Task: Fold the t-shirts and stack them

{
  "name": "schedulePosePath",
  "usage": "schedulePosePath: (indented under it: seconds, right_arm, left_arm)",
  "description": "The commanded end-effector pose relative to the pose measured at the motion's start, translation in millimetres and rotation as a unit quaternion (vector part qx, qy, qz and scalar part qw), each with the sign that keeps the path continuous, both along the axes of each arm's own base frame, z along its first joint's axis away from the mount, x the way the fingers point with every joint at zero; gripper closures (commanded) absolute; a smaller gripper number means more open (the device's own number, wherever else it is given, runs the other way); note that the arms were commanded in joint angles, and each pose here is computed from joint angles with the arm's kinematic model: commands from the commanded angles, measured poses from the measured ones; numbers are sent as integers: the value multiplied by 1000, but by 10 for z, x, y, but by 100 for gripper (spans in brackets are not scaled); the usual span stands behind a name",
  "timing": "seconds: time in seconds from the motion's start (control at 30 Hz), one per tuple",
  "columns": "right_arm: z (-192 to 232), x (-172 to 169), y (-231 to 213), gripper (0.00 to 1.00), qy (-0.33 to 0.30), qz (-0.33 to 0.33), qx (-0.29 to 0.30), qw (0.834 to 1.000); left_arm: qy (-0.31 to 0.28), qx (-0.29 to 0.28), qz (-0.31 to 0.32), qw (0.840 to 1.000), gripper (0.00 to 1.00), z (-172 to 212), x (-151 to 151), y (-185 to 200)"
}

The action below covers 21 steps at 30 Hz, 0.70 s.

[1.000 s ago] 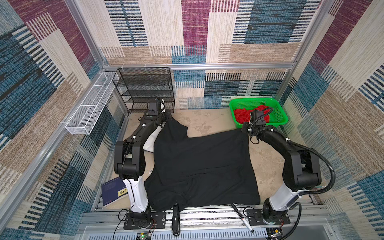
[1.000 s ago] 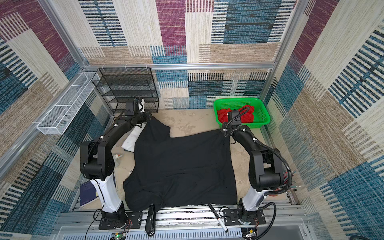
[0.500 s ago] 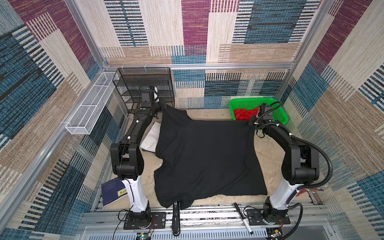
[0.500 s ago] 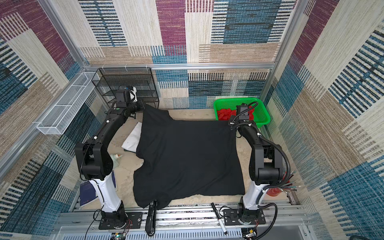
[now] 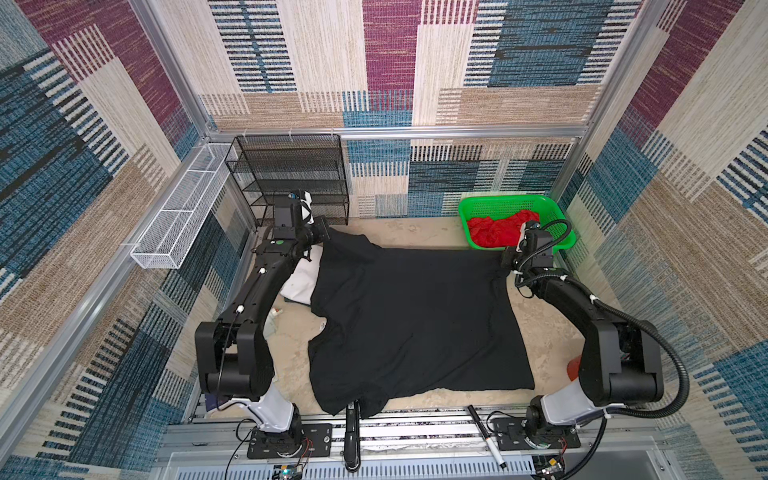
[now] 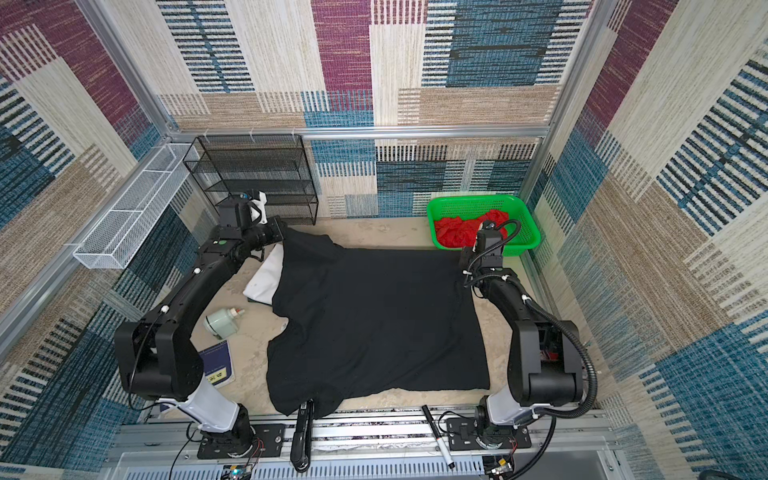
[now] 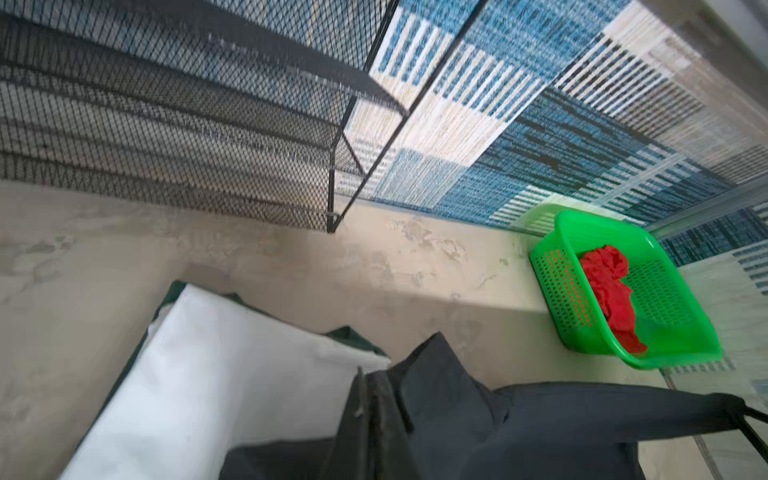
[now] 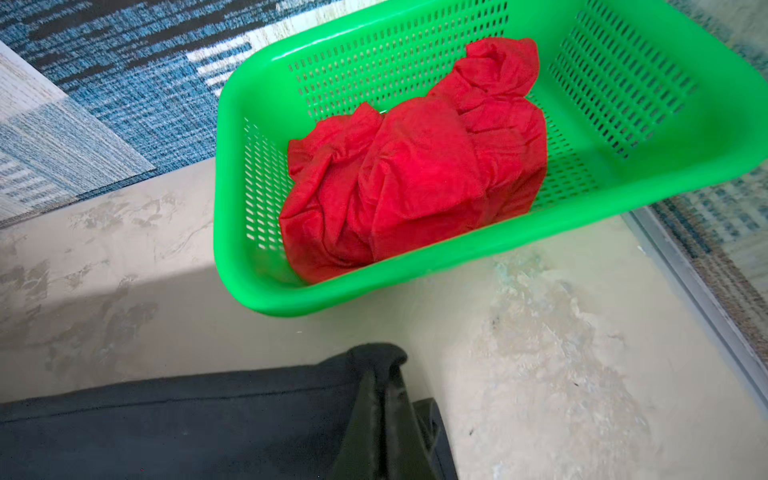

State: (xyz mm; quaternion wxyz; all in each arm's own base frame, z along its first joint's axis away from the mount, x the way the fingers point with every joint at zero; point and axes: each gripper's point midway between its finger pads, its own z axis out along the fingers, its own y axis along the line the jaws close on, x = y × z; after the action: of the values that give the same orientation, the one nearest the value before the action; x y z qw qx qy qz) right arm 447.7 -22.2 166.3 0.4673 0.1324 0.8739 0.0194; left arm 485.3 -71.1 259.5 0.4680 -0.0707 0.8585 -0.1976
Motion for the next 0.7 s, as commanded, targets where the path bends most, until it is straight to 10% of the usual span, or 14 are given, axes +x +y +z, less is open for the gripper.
schedulePosePath:
  seconds: [0.0,0.67]
  right_arm:
    - [104,-55,-42,100,-31,-11,-5,999]
    - [-452,-852,-238,100,65,-100,7,993]
  left_arm:
    - [17,-14,23,1000,100,-116,-267,67]
    - [121,-72,58,988,100,-585,-1839,123]
